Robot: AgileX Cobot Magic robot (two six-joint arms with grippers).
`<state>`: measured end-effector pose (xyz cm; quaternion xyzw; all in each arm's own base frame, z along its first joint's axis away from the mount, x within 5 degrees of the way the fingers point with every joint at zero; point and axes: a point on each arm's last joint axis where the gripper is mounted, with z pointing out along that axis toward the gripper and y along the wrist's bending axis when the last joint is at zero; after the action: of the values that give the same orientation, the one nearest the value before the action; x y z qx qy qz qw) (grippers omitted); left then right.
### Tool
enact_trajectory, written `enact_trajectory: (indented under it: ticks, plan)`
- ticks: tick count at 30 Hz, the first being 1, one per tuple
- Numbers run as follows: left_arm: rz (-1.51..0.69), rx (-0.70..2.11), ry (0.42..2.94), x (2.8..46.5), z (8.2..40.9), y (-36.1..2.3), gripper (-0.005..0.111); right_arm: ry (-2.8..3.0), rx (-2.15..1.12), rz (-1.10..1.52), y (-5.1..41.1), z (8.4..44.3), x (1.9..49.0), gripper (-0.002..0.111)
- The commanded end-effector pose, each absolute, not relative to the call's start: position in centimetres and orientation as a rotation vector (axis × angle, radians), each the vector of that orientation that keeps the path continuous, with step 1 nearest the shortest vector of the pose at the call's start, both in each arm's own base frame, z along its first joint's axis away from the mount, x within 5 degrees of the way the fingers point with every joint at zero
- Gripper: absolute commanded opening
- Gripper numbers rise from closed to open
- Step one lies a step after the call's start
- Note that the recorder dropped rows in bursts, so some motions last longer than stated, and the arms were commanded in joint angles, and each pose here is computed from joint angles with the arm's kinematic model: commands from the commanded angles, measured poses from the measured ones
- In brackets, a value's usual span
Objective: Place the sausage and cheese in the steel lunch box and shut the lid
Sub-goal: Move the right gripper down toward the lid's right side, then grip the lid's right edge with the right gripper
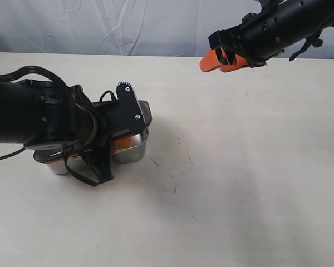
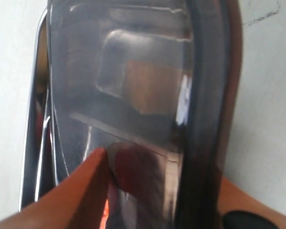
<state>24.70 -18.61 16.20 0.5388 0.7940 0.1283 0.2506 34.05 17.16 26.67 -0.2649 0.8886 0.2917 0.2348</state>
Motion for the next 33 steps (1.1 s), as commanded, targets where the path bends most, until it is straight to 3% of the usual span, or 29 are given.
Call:
enact_trajectory:
  ticks: [1, 6, 15, 24, 33]
  plan:
    - [0.275, 1.406, 2.328, 23.7, 14.1, -18.4, 0.046, 2.472, -0.709, 0.890, 17.5, 25.5, 34.2, 0.053]
    - [0.277, 1.407, 2.330, 23.7, 14.0, -18.4, 0.058, 2.467, -0.675, 1.125, 18.7, 24.4, 34.2, 0.053]
    - [0.315, 1.415, 2.345, 23.7, 14.0, -18.1, 0.059, 2.539, -0.653, 1.277, 20.4, 21.0, 34.5, 0.053]
    - [0.368, 1.450, 2.312, 23.9, 14.3, -17.9, 0.059, 2.560, -0.710, 1.400, 24.6, 20.0, 32.3, 0.053]
    - [0.389, 1.456, 2.315, 23.9, 14.3, -17.8, 0.058, 2.629, -0.636, 1.406, 25.1, 18.8, 32.2, 0.053]
